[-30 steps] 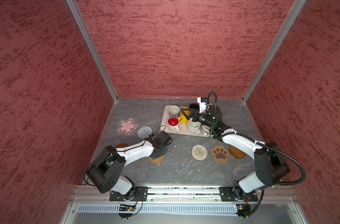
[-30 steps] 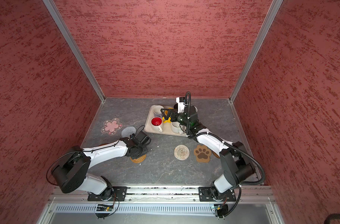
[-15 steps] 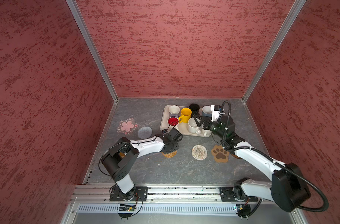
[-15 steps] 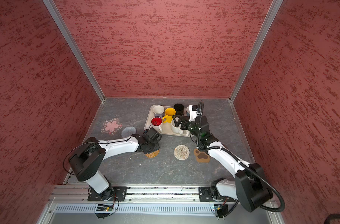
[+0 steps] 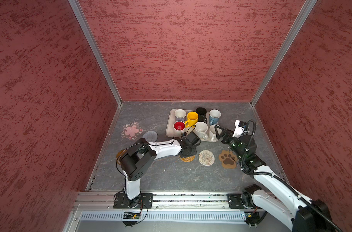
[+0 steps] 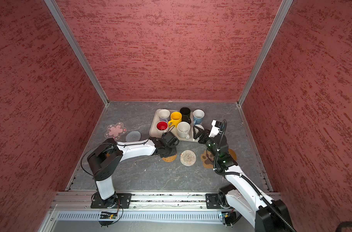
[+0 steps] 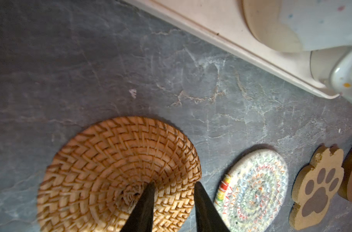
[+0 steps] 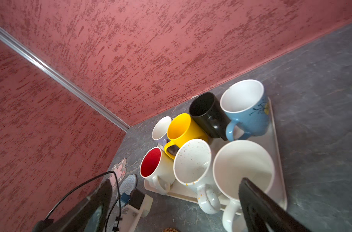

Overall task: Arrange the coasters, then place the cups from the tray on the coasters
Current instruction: 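Slide the rattan coaster with the left gripper toward the zigzag coaster while right withdraws, then lift the left gripper toward the grey woven coaster while the right moves to the tray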

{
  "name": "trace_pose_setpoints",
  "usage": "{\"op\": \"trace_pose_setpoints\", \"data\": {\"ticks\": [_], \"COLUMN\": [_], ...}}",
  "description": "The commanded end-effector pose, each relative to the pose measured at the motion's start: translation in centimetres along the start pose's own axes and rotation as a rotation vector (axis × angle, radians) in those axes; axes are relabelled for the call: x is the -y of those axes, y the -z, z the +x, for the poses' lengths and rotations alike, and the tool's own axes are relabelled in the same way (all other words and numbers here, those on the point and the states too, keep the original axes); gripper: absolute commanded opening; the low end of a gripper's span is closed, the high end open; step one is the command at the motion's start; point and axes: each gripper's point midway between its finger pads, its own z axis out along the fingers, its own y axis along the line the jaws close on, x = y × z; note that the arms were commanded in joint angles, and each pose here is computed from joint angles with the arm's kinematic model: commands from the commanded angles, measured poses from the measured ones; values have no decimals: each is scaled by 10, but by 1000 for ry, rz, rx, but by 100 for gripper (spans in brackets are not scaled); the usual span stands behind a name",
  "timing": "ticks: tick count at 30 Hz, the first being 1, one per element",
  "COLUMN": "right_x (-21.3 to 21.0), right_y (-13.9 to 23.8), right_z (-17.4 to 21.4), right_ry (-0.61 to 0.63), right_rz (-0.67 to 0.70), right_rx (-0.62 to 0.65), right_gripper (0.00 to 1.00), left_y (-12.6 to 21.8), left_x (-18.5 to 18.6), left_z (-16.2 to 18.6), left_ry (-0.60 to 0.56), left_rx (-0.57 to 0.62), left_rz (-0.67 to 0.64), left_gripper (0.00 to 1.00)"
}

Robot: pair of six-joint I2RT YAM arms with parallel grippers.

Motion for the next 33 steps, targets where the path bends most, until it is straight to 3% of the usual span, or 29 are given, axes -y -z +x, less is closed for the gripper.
{"op": "trace_pose_setpoints", "data": {"ticks": [1,17,26,33], "right_x": [10,16,19,26], "right_y": [3,-1,-3,-10], "right_z": [-10,-7,-5,3], "right_ry": [-57,-94,-94,-98], "right_rz": [13,-4,2,12], "right_rx": [48,39,32,8], "right_gripper": [99,99,99,99], "left_y": [-9,-11,-12,-5], "left_x": [-9,-13,-17,-14], "left_z": [15,49,44,34], "left_ry": [-25,-48,-38,-51], "left_rx": [-51,-87,-83,-52], "left_rz": [-46,-74,-83,-74], "left_gripper": [34,34,34,45]}}
